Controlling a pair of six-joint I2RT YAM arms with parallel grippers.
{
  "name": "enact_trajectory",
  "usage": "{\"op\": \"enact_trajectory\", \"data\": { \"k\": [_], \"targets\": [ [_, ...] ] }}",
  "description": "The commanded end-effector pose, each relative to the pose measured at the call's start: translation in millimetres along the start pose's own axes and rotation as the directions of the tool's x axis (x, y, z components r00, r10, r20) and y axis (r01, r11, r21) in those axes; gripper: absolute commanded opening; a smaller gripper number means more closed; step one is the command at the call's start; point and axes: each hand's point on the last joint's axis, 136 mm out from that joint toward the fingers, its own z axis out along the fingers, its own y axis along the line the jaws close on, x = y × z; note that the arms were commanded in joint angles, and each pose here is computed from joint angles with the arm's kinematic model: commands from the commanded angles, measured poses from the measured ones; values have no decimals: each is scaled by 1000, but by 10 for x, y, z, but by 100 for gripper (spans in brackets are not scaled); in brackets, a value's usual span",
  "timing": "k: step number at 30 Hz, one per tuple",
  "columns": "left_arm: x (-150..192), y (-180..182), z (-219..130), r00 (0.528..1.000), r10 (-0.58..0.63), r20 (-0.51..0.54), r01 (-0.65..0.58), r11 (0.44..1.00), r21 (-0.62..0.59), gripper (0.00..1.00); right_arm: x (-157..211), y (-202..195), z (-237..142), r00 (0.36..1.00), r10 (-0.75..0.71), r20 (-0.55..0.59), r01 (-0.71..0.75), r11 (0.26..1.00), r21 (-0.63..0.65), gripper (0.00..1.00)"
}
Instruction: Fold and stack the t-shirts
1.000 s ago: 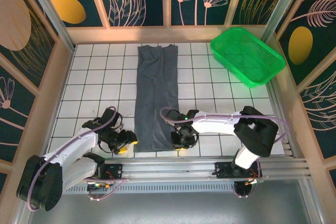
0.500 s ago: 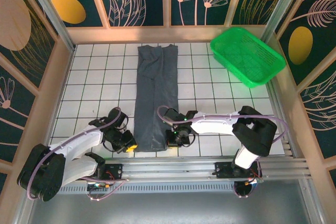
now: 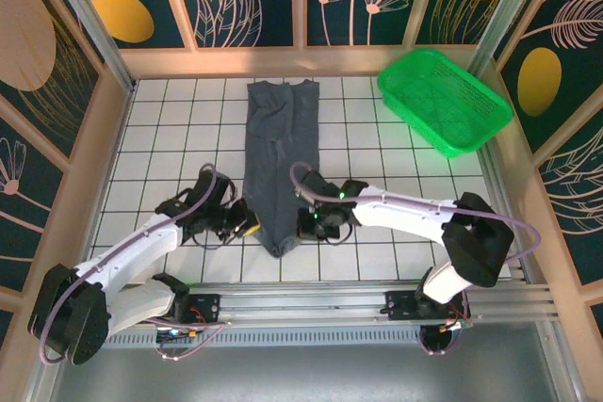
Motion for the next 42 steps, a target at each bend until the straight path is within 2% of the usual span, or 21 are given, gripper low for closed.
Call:
{"op": "enact_trajectory", "data": {
  "k": [1, 5, 9, 13, 15, 17, 18, 19, 20, 21, 23, 25, 27, 30, 33, 35, 38, 42],
  "targets": [
    [-482, -321, -180, 988, -25, 155, 17, 998, 53, 0, -542, 68, -354, 991, 21, 134, -18, 1000, -20, 0],
    [-1097, -593, -323, 959, -74, 274, 40, 991, 128, 0, -1208, 79, -497, 972, 64, 226, -58, 998, -33, 0],
    [-1641, -844, -297, 942, -77, 326, 26, 987, 157, 0, -1897, 39, -553, 951, 101, 291, -90, 995, -53, 0],
    [-2081, -927, -155, 936, -84, 342, 26, 985, 172, 0, -2434, 22, -496, 943, 120, 309, -99, 992, -82, 0],
    [-2278, -901, 11, 940, -83, 332, 31, 986, 161, 0, -2590, 49, -381, 947, 116, 299, -95, 992, -85, 0],
    [-2440, -815, 207, 946, -89, 313, 49, 990, 134, 0, -2787, -111, -232, 948, 158, 276, -139, 986, -89, 0],
    [-2514, -781, 271, 947, -85, 310, 49, 991, 121, 0, -2848, -131, -167, 950, 163, 266, -141, 985, -102, 3],
    [-2567, -737, 334, 949, -85, 304, 55, 993, 107, 0, -2909, -132, -107, 953, 158, 259, -131, 984, -118, 17],
    [-2622, -710, 374, 949, -81, 304, 56, 994, 92, 5, -2962, -138, -76, 954, 147, 260, -117, 985, -126, 30],
    [-2659, -718, 383, 949, -74, 307, 49, 995, 87, 20, -3022, -117, -87, 954, 123, 272, -89, 987, -134, 43],
    [-2674, -740, 365, 948, -56, 313, 32, 996, 79, 50, -3109, -103, -191, 946, 89, 310, -52, 991, -127, 57],
    [-2627, -708, 310, 946, -39, 320, 22, 998, 59, 68, -3096, -183, -294, 942, 96, 322, -69, 993, -94, 59],
    [-2507, -618, 217, 943, -24, 331, 15, 999, 31, 71, -2984, -258, -407, 935, 101, 340, -85, 994, -62, 60],
    [-2173, -423, 92, 945, -51, 323, 43, 999, 32, 66, -2615, -314, -493, 925, 102, 365, -94, 995, -40, 62],
    [-1653, -101, 166, 958, -149, 244, 132, 988, 86, 57, -2121, -428, -351, 935, 151, 320, -143, 989, -48, 61],
    [-1433, 58, 226, 960, -194, 201, 177, 979, 100, 54, -1790, -412, -217, 944, 175, 280, -163, 985, -64, 60],
    [-1281, 216, 311, 953, -252, 167, 235, 965, 118, 54, -1504, -442, -75, 942, 225, 249, -211, 974, -82, 59],
    [-1230, 233, 456, 953, -278, 125, 262, 957, 128, 55, -1398, -498, 119, 928, 316, 198, -294, 946, -134, 59]
  ]
}}
